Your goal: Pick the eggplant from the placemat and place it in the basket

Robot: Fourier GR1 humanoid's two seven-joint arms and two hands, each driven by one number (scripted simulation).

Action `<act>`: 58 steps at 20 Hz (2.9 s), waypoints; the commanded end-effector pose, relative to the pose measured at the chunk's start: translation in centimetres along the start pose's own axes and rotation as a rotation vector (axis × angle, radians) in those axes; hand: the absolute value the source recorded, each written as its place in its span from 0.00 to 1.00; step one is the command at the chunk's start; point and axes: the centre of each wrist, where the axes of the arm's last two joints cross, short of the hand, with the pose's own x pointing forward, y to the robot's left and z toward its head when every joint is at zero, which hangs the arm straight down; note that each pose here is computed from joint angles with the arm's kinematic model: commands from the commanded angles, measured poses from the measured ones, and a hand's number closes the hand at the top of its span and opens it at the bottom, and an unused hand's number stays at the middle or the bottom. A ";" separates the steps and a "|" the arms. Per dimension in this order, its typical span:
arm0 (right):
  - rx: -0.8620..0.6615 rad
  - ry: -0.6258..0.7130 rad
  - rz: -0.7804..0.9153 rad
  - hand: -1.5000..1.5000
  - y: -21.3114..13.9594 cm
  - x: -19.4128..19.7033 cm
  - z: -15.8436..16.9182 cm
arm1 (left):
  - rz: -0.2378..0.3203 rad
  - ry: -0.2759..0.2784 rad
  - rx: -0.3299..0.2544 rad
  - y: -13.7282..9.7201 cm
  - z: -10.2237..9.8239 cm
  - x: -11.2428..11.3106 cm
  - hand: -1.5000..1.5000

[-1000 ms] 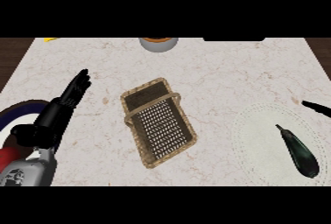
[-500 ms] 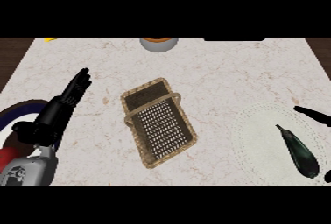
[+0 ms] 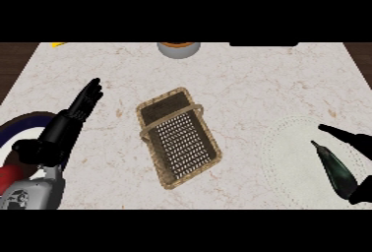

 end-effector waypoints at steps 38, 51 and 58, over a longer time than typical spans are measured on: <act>-0.237 0.172 0.080 1.00 5.3 11.1 -9.6 | -0.010 0.008 -0.017 -0.2 -0.3 0.0 0.50; -0.864 0.206 -0.198 1.00 -1.4 27.0 -9.5 | 0.019 -0.004 -0.118 -2.1 -1.3 0.2 0.50; -1.184 0.168 -0.322 1.00 -5.2 35.6 -6.3 | 0.016 -0.023 -0.166 -3.1 -2.1 0.7 0.50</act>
